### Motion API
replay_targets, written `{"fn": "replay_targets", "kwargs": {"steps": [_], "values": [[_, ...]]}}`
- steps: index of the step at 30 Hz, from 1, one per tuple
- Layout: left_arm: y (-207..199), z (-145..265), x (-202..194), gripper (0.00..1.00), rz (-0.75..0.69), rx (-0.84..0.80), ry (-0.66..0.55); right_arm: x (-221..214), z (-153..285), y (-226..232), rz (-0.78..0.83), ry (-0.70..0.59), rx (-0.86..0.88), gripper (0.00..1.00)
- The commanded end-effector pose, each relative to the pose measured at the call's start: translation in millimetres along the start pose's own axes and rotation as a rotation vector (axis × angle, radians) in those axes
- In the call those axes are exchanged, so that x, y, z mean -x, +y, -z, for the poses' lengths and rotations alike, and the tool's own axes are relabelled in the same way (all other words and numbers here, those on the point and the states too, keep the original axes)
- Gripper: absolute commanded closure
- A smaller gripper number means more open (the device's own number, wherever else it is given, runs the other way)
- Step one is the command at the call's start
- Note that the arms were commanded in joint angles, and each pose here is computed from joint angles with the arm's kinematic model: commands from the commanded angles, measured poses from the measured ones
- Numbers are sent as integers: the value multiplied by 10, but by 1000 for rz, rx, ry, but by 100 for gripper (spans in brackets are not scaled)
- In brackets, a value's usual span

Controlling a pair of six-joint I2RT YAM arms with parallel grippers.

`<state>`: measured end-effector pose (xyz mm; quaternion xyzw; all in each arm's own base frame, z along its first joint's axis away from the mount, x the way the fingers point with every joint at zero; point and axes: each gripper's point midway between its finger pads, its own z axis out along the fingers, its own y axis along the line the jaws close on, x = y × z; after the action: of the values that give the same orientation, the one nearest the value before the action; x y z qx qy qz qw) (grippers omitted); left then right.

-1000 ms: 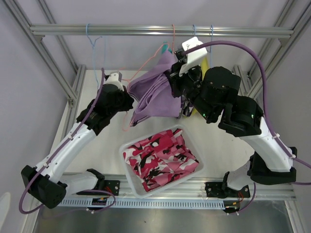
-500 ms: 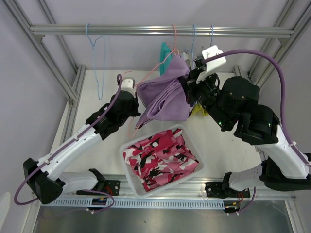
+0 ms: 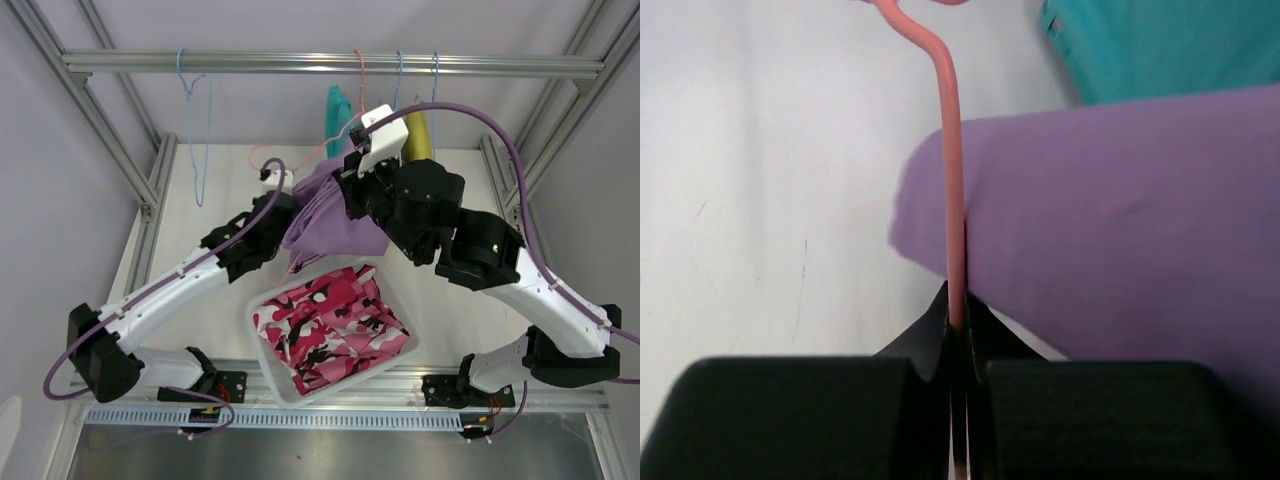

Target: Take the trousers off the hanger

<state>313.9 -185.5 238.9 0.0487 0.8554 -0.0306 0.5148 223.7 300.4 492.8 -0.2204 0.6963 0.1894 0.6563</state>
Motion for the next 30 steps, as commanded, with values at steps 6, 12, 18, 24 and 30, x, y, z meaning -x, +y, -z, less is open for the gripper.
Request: {"fn": "replay_targets", "kwargs": {"steps": [6, 12, 18, 24, 30], "values": [[-86, -126, -139, 99, -165, 104, 29, 1119, 351, -258, -140, -246, -14, 100], [-148, -167, -249, 99, -236, 142, 30, 1294, 484, -351, -153, -294, -22, 100], [-195, -237, -382, 99, -267, 147, 49, 1423, 676, -488, -169, -331, -36, 100], [-196, -310, -508, 99, -319, 173, 67, 1510, 902, -682, -185, -362, -63, 100], [-157, -323, -497, 99, -341, 200, 62, 1523, 1152, -908, -211, -381, -89, 100]]}}
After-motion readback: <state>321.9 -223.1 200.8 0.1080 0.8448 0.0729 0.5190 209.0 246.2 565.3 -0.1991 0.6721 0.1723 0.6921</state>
